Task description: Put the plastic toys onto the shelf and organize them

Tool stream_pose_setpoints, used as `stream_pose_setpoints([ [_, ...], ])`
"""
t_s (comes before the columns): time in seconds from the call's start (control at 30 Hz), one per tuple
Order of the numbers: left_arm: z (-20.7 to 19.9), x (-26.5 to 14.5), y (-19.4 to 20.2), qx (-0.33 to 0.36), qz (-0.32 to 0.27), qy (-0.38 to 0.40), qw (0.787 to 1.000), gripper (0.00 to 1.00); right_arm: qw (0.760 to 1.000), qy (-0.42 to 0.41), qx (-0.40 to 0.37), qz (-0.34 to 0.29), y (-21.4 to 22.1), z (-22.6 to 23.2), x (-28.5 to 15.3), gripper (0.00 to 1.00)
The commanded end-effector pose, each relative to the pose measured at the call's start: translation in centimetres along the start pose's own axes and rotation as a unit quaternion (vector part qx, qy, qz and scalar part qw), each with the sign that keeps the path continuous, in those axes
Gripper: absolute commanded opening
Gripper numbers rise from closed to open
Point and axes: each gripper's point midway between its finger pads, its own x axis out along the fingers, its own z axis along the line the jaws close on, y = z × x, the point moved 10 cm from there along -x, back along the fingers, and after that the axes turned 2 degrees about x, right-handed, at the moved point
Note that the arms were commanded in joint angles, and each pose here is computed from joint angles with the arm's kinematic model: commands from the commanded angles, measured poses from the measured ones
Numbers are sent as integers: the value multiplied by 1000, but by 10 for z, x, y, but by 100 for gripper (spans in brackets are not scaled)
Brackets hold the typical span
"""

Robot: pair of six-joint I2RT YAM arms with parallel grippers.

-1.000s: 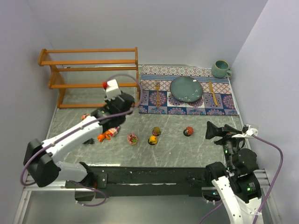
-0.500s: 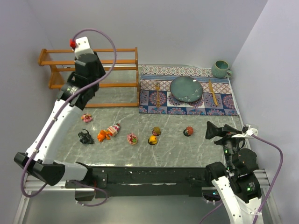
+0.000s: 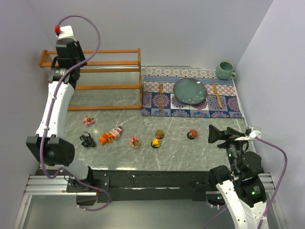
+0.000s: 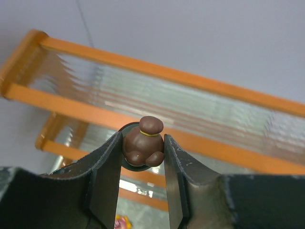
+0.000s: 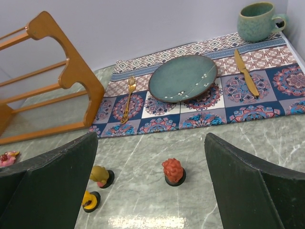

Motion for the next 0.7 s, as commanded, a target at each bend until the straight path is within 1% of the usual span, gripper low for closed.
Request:
stream_pose_setpoints([
  [0.0,21,13,-41,-14,-66,33,997,19,993,-56,13,-99,-13,0,-31,100],
  [0.13,33,35,-44,1,-77,24,997,18,994,-54,11,-92,-12,0,-29,100],
  [0.27,43,50,-47,-7,-82,56,995,18,995,-52,10,-87,-12,0,-27,100],
  [0.43,53,72,-40,-7,-64,52,997,16,995,-50,11,-84,-11,0,-26,100],
  [0.67,58,86,-34,-2,-47,45,998,16,996,-47,10,-76,-10,0,-25,100],
])
